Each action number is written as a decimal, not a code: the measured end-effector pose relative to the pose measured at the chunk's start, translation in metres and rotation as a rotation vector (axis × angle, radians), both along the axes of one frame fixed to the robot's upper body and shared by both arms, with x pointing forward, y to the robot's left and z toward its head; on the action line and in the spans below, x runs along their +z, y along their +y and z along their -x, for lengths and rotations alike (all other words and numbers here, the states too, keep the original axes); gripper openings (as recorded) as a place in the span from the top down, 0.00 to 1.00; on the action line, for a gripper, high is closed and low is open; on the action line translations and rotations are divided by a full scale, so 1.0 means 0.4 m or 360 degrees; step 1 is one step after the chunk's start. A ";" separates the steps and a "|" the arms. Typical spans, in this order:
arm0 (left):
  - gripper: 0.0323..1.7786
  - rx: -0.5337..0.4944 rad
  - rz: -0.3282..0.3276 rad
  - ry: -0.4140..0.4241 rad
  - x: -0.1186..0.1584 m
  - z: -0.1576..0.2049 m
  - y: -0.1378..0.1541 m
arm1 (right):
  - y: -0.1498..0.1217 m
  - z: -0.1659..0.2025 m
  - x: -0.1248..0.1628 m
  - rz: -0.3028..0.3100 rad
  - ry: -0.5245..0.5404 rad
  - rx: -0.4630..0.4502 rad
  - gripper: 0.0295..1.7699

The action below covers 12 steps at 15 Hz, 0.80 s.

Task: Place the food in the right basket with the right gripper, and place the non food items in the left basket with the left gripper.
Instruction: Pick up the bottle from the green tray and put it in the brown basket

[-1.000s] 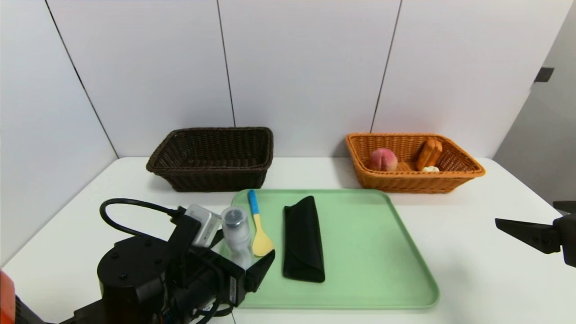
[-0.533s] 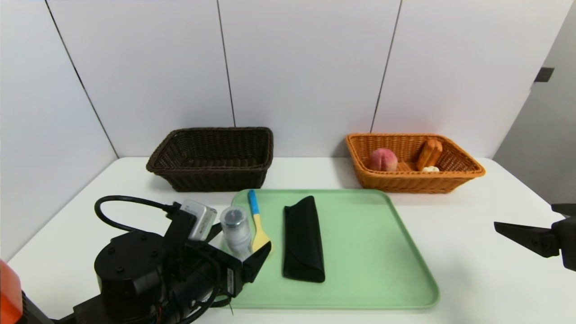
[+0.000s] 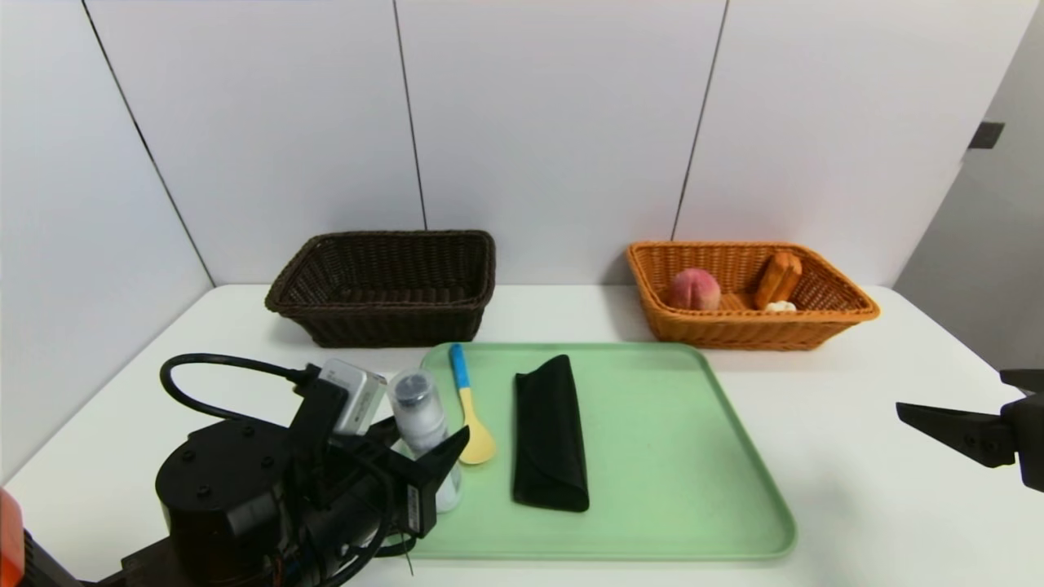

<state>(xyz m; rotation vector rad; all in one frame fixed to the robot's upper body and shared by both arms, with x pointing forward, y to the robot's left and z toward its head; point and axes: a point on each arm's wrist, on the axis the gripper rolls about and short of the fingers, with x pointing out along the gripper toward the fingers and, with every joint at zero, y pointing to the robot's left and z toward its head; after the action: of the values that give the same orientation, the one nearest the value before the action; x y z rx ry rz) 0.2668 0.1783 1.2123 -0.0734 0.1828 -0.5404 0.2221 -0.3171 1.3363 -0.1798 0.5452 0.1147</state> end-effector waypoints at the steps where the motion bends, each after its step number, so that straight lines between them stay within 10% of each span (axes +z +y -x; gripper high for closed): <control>1: 0.57 0.0000 0.0002 -0.0001 0.001 0.001 0.001 | 0.000 0.000 0.000 -0.0001 -0.0001 0.0002 0.04; 12: 0.65 -0.0015 0.0058 -0.0116 0.062 0.016 0.015 | 0.001 0.001 -0.003 0.0000 0.0006 0.0007 0.04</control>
<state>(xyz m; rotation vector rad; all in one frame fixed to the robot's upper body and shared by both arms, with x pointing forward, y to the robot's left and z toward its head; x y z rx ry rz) 0.2602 0.1842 1.2372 -0.0880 0.1024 -0.5550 0.2217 -0.3167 1.3352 -0.1806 0.5483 0.1193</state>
